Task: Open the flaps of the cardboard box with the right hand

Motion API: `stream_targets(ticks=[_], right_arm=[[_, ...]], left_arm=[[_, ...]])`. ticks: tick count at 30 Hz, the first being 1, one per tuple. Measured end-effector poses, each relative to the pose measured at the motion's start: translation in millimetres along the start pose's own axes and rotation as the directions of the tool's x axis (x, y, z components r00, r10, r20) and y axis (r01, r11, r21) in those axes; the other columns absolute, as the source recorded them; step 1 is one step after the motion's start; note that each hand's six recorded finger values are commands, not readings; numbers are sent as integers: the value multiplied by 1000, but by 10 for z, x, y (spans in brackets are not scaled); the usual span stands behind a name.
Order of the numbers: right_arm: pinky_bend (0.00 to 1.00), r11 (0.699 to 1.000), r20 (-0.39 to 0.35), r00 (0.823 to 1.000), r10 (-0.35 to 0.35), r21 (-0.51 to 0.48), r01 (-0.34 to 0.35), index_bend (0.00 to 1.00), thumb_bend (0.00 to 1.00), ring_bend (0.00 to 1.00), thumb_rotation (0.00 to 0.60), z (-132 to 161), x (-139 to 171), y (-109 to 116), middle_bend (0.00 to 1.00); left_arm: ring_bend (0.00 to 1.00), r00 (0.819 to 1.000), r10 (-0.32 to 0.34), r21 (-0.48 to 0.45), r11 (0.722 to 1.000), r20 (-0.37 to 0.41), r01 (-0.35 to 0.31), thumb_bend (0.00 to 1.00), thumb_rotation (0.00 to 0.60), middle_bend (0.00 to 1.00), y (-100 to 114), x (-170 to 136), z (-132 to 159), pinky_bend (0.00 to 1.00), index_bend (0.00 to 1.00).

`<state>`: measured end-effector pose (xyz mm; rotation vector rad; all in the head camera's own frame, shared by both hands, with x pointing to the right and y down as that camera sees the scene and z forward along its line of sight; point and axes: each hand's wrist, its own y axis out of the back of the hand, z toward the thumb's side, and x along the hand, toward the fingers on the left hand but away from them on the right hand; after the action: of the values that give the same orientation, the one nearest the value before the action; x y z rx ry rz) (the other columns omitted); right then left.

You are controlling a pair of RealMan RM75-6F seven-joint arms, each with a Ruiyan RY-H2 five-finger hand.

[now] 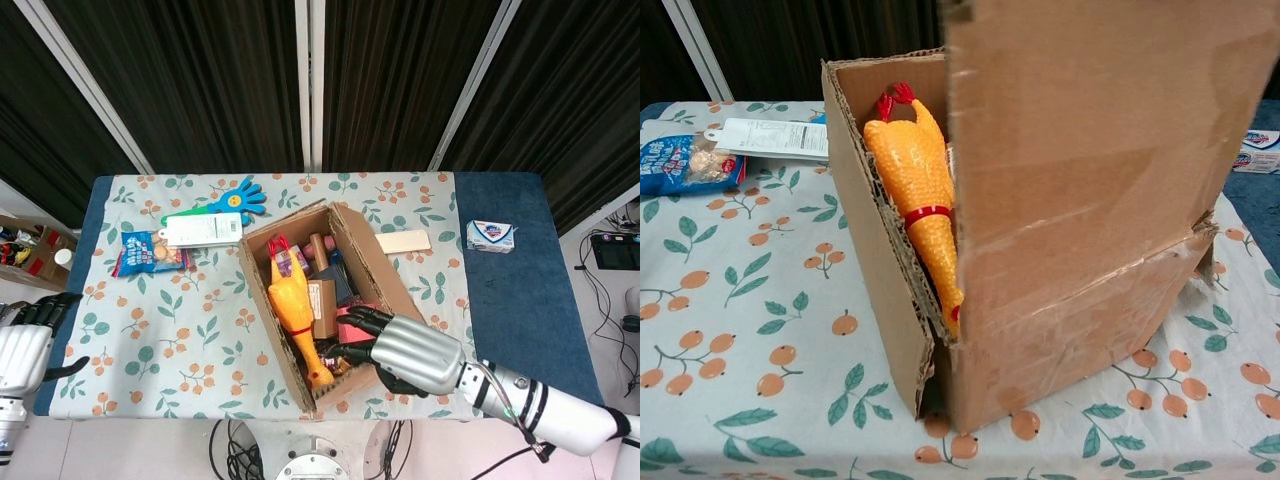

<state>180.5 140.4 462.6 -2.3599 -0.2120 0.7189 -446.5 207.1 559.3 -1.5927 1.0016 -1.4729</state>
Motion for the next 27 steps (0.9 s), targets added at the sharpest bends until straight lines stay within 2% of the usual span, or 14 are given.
stream_targets(ticks=[4, 8, 14, 16, 19, 21, 23, 26, 27], right_arm=[[0, 1000, -33, 999, -10, -3, 10, 158, 1000, 54, 600, 62, 206, -10, 451], [0, 1000, -34, 999, -7, 6, 8, 149, 1000, 80, 600, 85, 387, -26, 488], [0, 995, -18, 996, -89, 49, 90, 148, 1000, 89, 600, 63, 528, 88, 489], [0, 988, 6, 992, -128, 85, 127, 145, 998, 87, 600, 7, 569, 127, 452], [0, 971, 52, 981, -186, 163, 175, 82, 933, 34, 600, -112, 631, 176, 258], [0, 947, 87, 969, -231, 248, 204, 5, 778, 0, 600, -216, 677, 206, 83], [0, 913, 118, 954, -277, 342, 223, 0, 679, 0, 600, -319, 721, 231, 14], [0, 827, 184, 912, -366, 515, 228, 0, 632, 0, 600, -549, 816, 237, 0], [0, 791, 219, 891, -399, 574, 213, 0, 628, 0, 600, -660, 860, 212, 0]], left_arm=[[161, 1000, 1, 6, 1000, 17, -1, 0, 600, 175, 11, -5, 50, 251, 177], [161, 1000, -1, 7, 1000, 17, 1, 0, 600, 174, 10, -29, 61, 251, 177], [162, 1000, 2, 11, 1000, 17, -3, 0, 600, 174, 11, -66, 63, 251, 177], [161, 1000, 5, 14, 1000, 17, -5, 0, 600, 174, 15, -76, 60, 251, 177], [161, 1000, 13, 23, 1000, 16, -13, 0, 600, 174, 23, -93, 52, 251, 178], [161, 1000, 18, 28, 999, 16, -18, 0, 600, 175, 24, -103, 47, 250, 177], [161, 1000, 24, 35, 999, 18, -25, 0, 600, 175, 21, -111, 46, 251, 177], [161, 999, 36, 43, 998, 23, -37, 0, 600, 175, 10, -115, 51, 250, 175], [161, 999, 41, 44, 998, 24, -42, 0, 600, 175, 4, -116, 53, 250, 174]])
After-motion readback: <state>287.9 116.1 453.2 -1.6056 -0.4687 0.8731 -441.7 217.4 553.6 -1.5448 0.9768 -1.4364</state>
